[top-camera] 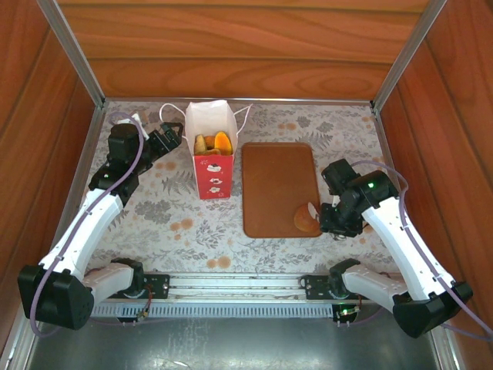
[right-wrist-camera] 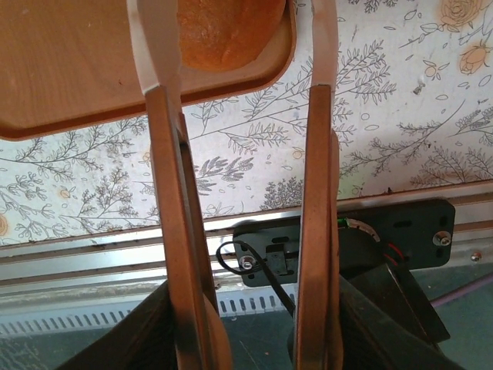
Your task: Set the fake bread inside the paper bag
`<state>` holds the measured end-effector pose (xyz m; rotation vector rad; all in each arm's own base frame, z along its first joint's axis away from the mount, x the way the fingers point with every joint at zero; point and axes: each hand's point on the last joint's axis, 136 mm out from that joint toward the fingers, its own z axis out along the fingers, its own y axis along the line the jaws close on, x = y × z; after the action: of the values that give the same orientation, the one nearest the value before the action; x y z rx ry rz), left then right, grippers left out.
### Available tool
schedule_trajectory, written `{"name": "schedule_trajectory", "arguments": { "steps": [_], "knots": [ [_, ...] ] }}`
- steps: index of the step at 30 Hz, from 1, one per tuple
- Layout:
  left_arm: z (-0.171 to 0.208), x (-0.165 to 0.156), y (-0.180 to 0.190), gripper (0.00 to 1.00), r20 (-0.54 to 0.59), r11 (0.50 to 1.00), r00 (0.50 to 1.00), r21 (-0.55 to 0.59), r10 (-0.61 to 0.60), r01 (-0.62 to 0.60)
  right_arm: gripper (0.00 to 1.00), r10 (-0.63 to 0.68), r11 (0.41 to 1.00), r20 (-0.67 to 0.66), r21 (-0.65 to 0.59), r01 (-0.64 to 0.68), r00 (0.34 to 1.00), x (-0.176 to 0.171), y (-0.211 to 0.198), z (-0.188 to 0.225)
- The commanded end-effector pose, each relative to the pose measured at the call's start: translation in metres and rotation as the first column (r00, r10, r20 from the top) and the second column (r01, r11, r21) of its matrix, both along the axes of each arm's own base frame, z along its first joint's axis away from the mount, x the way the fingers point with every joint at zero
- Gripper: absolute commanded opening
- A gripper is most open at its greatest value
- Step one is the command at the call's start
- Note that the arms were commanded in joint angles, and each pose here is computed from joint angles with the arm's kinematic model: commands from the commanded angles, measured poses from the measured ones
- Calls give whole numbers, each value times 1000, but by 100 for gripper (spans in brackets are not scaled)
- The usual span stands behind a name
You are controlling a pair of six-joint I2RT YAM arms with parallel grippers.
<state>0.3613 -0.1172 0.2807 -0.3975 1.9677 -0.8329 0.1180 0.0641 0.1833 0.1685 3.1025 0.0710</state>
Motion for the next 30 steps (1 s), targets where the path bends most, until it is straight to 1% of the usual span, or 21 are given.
{"name": "schedule_trajectory", "arguments": {
  "steps": [1,11,23,30],
  "knots": [
    [1,0,1,100,12,1000,1000,-13,-3,3,50,-18,1000,-14,18,18,1000,0,3,-3],
    [2,-2,2,100,16,1000,1000,-10,0,0,55,-9,999,-36,34,10,999,3,9,-13],
    [1,-2,3,100,14,1000,1000,-5,2,-2,56,6,999,-73,52,-2,997,5,16,-27],
    [2,-2,3,100,14,1000,1000,-5,3,-3,57,9,999,-102,34,-6,995,5,15,-33]
  ]
}}
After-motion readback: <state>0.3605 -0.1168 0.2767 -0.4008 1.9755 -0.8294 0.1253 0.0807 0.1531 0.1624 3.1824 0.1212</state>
